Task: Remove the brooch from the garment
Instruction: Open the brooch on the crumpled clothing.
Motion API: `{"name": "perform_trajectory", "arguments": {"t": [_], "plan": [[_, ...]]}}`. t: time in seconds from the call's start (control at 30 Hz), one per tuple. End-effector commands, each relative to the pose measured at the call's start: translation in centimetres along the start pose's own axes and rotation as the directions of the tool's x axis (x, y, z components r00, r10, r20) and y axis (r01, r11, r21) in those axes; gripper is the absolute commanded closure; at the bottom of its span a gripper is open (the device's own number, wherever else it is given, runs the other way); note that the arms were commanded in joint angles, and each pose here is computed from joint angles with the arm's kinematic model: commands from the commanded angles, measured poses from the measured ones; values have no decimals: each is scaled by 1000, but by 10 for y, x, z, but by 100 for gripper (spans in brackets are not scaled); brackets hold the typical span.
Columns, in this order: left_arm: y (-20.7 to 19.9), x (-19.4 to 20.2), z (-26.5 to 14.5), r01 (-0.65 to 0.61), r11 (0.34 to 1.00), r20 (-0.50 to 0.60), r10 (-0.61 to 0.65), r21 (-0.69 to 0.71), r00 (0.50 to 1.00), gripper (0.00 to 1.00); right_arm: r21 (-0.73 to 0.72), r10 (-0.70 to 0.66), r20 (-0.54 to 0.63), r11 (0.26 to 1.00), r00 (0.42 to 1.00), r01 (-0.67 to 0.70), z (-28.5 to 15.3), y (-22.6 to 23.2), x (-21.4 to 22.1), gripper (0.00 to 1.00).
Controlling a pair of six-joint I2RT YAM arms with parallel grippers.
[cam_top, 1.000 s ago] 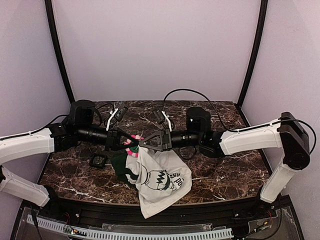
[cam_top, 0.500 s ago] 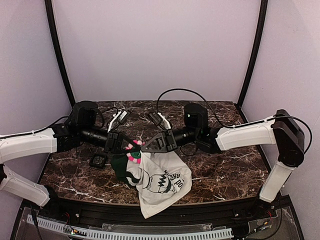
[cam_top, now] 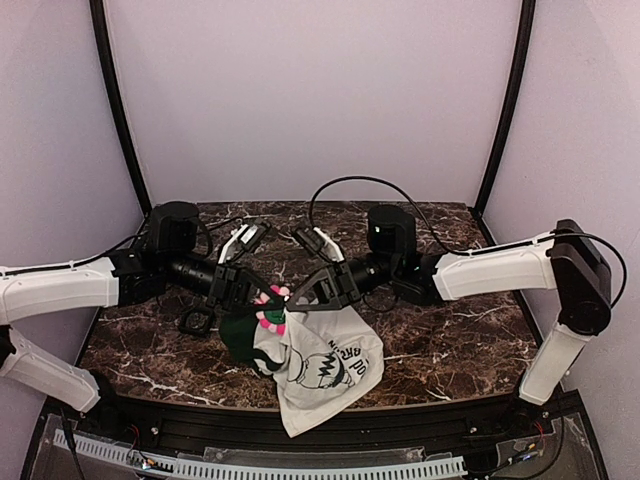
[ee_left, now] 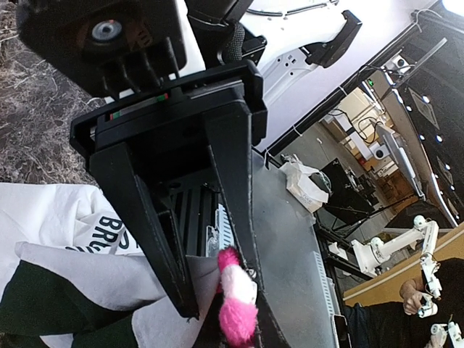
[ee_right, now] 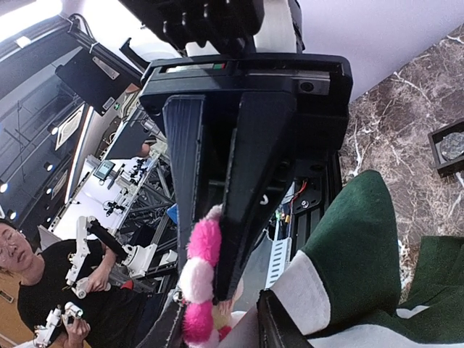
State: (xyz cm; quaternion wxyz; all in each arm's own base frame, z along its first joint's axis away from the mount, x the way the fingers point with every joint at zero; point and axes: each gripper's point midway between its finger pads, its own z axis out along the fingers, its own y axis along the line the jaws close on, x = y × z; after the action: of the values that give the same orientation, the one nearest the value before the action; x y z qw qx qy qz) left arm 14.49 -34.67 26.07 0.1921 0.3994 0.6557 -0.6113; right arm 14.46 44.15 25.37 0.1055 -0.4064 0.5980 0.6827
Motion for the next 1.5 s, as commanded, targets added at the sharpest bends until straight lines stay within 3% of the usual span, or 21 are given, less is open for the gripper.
{"name": "perform_trajectory", "arguments": {"t": [0.0, 0.17, 0.3, 0.43, 0.57, 0.7, 0.93, 1.03, 1.13, 1.23, 1.3, 1.37, 1.47], "plan": [[-40, -8, 31, -118, 985, 6, 118, 125, 993, 99, 276, -135, 352, 961, 926, 36, -6, -26, -74, 65], [0, -32, 3, -40, 999, 130, 42, -17, 991, 99, 301, -185, 360, 951, 915, 74, -20, -6, -72, 42], [12, -49, -17, -44, 994, 216, 65, -101, 974, 99, 339, -233, 354, 935, 906, 108, -31, 8, -68, 24], [13, -55, -27, -62, 988, 249, 95, -138, 964, 99, 359, -235, 363, 928, 902, 97, -38, 8, -61, 15], [4, -58, -33, -93, 988, 273, 123, -121, 954, 99, 381, -215, 366, 922, 905, 65, -41, -2, -53, 13], [-10, -60, -35, -130, 990, 292, 143, -63, 946, 99, 366, -188, 366, 929, 912, 44, -38, -8, -49, 20], [-11, -61, -37, -143, 987, 302, 159, -76, 940, 99, 330, -182, 371, 942, 911, 54, -33, -4, -50, 63], [-8, -60, -37, -134, 987, 299, 154, -87, 942, 99, 317, -179, 364, 946, 914, 59, -29, -2, -51, 75], [-4, -60, -37, -130, 986, 295, 156, -107, 943, 99, 301, -172, 357, 952, 918, 61, -25, -1, -50, 75], [2, -60, -37, -117, 984, 292, 153, -137, 944, 99, 285, -161, 343, 957, 925, 61, -20, -2, -49, 64], [4, -60, -38, -112, 982, 291, 153, -154, 944, 99, 275, -155, 336, 959, 929, 61, -17, -2, -47, 63], [8, -59, -38, -104, 980, 289, 150, -169, 945, 99, 269, -151, 332, 961, 931, 60, -15, -3, -47, 67], [9, -60, -38, -102, 978, 289, 152, -179, 945, 99, 262, -149, 330, 963, 932, 61, -14, -2, -47, 85]]}}
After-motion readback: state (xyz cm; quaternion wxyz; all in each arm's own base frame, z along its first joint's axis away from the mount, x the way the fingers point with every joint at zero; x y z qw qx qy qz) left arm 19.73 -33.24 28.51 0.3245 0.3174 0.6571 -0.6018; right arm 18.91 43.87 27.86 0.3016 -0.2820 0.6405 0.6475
